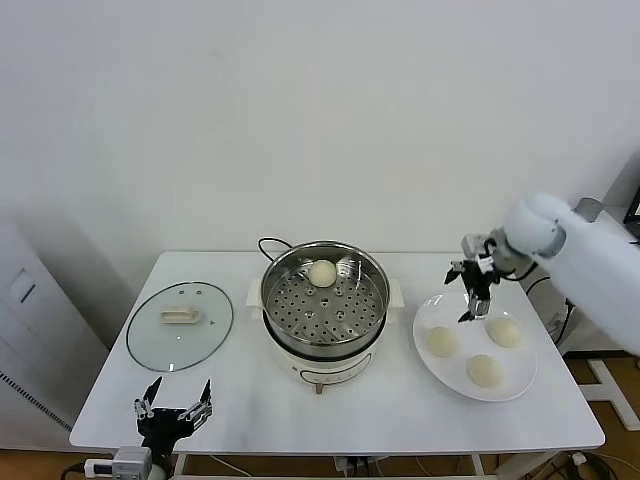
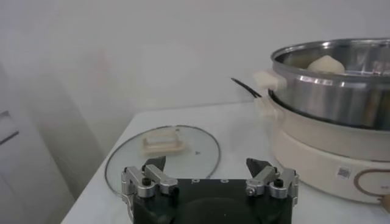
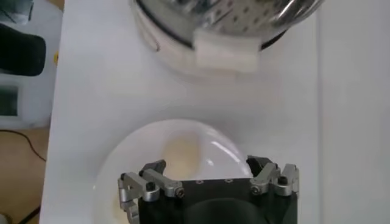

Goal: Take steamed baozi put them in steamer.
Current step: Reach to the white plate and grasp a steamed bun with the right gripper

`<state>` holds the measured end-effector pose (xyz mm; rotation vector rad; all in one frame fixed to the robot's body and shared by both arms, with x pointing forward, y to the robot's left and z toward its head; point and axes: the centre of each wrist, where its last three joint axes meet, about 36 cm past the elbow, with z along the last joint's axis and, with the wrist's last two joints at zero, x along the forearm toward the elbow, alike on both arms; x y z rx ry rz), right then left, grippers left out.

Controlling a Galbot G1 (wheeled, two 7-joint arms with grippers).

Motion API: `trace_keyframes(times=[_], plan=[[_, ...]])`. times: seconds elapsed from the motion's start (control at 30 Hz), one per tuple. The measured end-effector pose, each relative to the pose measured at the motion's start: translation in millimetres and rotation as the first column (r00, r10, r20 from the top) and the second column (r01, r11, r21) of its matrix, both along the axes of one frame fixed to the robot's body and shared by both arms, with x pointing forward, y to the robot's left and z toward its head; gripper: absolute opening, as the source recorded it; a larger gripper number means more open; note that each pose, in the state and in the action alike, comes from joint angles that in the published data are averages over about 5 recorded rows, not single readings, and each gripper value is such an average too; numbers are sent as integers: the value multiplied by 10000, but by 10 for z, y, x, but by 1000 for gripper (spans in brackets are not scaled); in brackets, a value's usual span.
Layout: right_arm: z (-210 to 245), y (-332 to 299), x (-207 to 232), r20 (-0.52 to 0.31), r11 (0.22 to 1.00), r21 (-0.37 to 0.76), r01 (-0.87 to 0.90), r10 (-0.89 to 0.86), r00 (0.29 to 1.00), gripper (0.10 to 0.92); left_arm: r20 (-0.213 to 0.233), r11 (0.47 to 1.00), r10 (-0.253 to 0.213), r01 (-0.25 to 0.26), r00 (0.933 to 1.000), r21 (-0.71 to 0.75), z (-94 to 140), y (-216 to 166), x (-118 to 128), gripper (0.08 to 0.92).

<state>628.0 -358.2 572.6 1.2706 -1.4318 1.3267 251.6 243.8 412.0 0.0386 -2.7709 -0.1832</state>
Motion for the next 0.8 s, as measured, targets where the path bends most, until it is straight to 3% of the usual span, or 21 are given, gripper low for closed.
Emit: trace_keyframes(times=[0.37, 0.8], plan=[[-594, 136, 113, -508, 9995, -302, -76, 60, 9987, 823, -183, 10000, 6, -6, 9998, -33, -73, 19, 34, 823], [-938, 139, 186, -647, 9975, -695, -84, 39, 9979, 823, -295, 10000, 48, -50, 9996, -70, -124, 47, 68, 823]])
